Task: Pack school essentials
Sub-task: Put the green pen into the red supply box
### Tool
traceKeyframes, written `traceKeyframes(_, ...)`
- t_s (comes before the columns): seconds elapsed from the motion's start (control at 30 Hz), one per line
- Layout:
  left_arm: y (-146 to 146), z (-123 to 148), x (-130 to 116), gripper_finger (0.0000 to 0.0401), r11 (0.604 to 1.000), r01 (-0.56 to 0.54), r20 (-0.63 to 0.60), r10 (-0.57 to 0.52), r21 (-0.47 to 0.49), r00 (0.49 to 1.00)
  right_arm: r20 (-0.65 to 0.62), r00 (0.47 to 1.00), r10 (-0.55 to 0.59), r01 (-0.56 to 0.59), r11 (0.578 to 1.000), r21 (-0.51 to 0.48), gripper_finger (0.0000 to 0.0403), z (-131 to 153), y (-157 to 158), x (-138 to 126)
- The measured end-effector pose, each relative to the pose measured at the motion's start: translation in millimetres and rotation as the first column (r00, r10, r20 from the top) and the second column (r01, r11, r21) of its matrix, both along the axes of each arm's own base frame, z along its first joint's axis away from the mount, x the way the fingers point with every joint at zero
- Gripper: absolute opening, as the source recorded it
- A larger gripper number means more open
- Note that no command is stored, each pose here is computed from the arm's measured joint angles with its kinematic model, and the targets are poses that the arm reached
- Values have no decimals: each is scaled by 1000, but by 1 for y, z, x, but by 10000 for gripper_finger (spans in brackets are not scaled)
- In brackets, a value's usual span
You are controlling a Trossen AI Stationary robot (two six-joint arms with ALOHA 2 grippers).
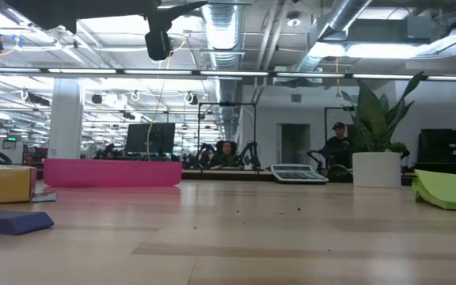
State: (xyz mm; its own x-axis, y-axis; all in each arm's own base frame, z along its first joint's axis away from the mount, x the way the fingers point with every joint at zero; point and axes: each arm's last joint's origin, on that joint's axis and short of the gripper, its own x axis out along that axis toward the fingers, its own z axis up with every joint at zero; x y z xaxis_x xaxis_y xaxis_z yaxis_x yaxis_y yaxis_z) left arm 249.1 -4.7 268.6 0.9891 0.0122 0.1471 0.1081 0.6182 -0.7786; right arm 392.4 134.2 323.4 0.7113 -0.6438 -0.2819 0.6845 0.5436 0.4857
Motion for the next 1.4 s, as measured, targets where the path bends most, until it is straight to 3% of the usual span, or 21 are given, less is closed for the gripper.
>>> traceKeyframes(0.6, 1, -1, 0, 29, 1000, -20, -12, 20, -2, 1000, -15, 999, 41, -41, 999, 27, 25, -1, -2, 2)
traceKeyframes(0.77, 0, -1, 0, 29, 1000, -18, -13, 18, 7, 1000, -47, 997, 59, -59, 998, -2, 69, -1, -2, 2)
traceKeyframes(0.93, 5, 2, -5, 27, 997, 69, -26, -68, 34, 997, -88, 991, 101, -103, 994, -18, 131, 12, 4, -15)
traceKeyframes(1.1, 16, -3, -20, 28, 995, 73, -195, -58, 71, 979, -108, 979, 173, -177, 984, -26, 173, 38, 17, -49)
traceKeyframes(1.23, 31, -15, -40, 27, 992, 24, -406, 30, 127, 913, -91, 969, 231, -234, 972, -23, 181, 52, 30, -71)
traceKeyframes(1.4, 50, -35, -65, 31, 977, -65, -649, 183, 201, 738, -79, 960, 269, -272, 962, -31, 170, 56, 45, -84)
